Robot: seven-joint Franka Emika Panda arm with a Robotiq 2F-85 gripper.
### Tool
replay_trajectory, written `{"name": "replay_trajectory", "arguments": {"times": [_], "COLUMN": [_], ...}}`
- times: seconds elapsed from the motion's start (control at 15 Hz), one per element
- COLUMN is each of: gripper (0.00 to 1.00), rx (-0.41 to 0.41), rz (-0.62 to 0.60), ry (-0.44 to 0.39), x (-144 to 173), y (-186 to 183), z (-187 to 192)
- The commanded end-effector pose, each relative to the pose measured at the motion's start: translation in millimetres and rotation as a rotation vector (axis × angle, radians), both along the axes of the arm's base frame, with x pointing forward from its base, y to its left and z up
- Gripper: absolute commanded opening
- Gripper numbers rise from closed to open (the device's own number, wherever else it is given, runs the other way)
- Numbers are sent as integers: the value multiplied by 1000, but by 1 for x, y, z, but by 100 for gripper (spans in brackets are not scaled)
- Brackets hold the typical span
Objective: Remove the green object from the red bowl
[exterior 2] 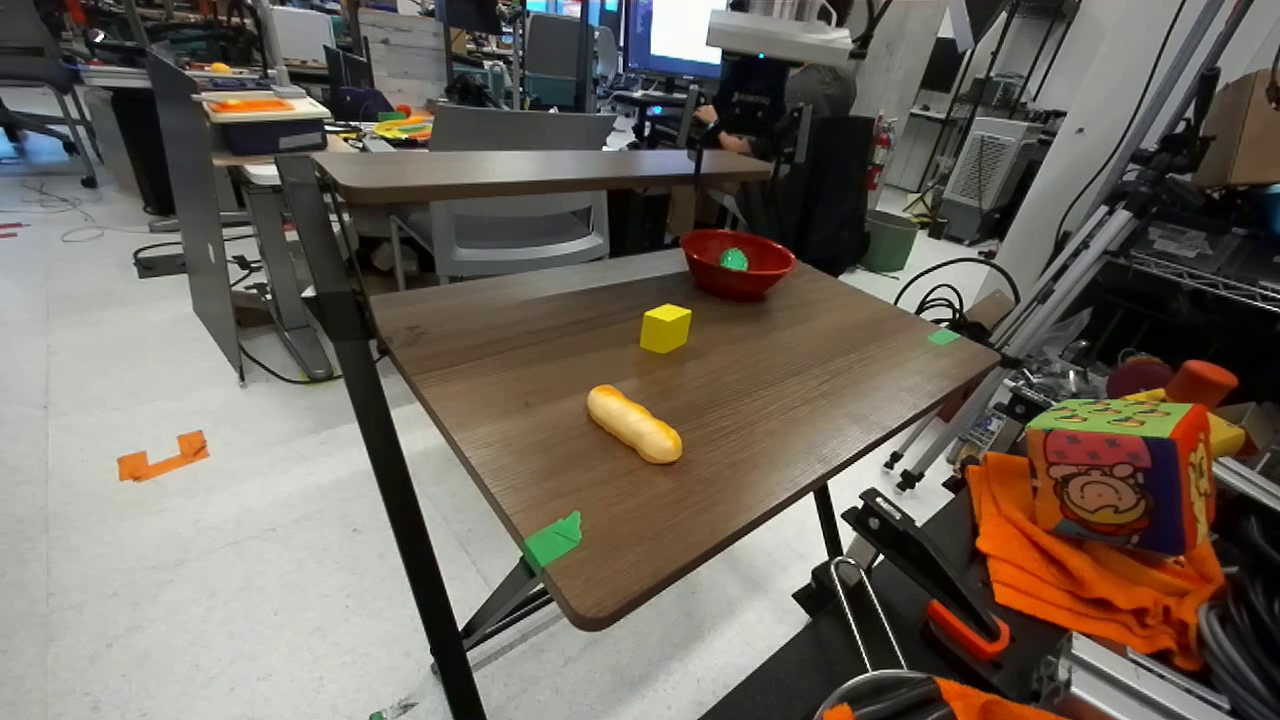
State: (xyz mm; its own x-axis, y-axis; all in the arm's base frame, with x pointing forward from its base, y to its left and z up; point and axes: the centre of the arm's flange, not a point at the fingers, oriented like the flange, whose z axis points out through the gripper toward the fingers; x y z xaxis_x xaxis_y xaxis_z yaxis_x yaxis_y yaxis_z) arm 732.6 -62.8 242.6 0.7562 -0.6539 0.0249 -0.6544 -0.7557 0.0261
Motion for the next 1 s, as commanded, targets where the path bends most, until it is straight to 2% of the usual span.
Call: {"name": "replay_trajectory", "arguments": {"times": [0.0,0.4,0.67,0.93], "gripper": [100,100,100,100], "rx": [-7,-22,-21,-29], "rz": [-47,-36,-49,-44], "ry": [8,34,97,117], "x": [40,54,55,56], "y": [-15,-19,-18,-13], "z": [-23,-62,-74,-82]}}
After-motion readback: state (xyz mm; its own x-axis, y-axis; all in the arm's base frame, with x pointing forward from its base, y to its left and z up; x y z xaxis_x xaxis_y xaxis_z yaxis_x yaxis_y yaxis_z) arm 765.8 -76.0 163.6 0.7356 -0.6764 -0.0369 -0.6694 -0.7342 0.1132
